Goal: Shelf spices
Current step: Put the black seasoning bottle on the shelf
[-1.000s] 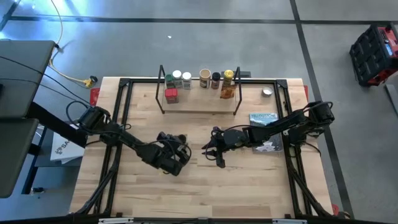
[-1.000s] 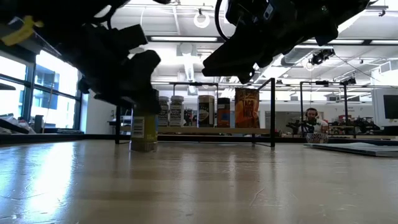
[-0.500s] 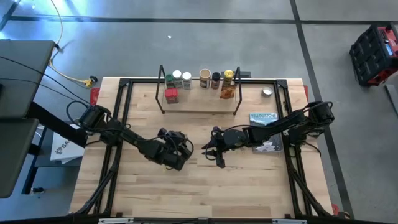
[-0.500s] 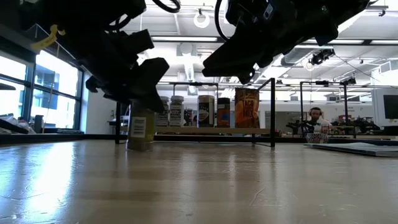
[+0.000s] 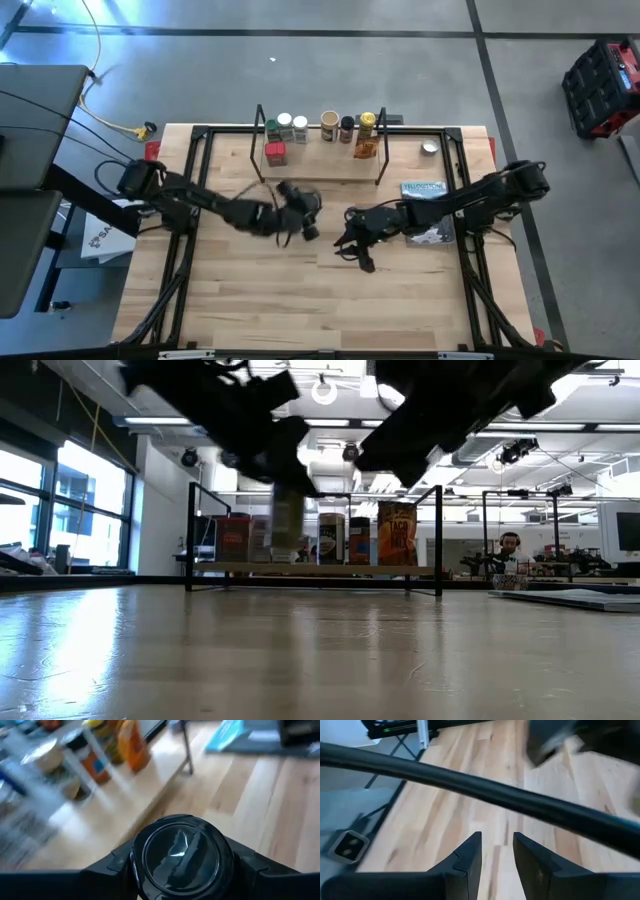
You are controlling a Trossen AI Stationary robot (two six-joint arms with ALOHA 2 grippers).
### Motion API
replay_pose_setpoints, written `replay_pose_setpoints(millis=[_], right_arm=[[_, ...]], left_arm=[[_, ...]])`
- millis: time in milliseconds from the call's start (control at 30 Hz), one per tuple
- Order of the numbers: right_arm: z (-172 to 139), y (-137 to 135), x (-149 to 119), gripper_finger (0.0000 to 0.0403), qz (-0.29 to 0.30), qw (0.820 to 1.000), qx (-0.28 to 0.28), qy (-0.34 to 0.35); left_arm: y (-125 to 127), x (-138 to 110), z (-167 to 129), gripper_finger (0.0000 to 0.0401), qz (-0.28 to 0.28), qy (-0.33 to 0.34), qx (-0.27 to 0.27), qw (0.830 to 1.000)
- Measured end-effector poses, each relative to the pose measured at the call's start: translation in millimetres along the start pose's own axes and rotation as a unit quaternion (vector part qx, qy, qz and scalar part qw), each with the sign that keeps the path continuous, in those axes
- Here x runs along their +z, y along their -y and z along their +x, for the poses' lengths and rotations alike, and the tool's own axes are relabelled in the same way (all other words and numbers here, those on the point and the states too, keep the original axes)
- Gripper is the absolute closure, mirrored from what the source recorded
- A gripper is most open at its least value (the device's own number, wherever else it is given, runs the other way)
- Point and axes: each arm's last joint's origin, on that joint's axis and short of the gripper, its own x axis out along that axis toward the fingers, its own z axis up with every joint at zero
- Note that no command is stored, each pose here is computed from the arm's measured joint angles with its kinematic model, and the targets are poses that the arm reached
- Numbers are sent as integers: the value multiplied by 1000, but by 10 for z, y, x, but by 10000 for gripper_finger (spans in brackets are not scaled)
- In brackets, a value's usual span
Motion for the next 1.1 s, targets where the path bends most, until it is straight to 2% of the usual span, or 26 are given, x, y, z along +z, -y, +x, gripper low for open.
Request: replay_pose_setpoints(millis=[100, 200, 333, 433, 567, 700, 833, 933, 1100], right_arm=[[-178, -94, 62, 298, -3, 1000, 9, -5], [-377, -221, 132, 298, -17, 1000, 2, 5], [-593, -372, 170, 298, -35, 998, -39, 20], [-682, -446, 177, 298, -44, 996, -76, 33], [-710, -488, 165, 298, -58, 991, -115, 39], [-713, -483, 145, 298, -60, 989, -131, 31], [-713, -483, 145, 298, -60, 989, -131, 32], [-713, -483, 145, 298, -60, 989, -131, 32], [-712, -483, 145, 298, -60, 989, -131, 32]], left_arm=[[-217, 169, 225, 210, 1, 21, -57, 998], [-508, 274, 477, 210, -23, 40, -96, 994], [-943, 380, 736, 210, -62, 43, -69, 995], [-1224, 471, 871, 210, -93, 47, -73, 992], [-1511, 433, 997, 210, -146, 15, -71, 987], [-1668, 354, 1046, 210, -154, -16, -38, 987], [-1694, 289, 1048, 193, -147, -46, -7, 988], [-1705, 276, 1047, 175, -143, -52, 18, 988], [-1719, 275, 1046, 172, -138, -51, 41, 988]])
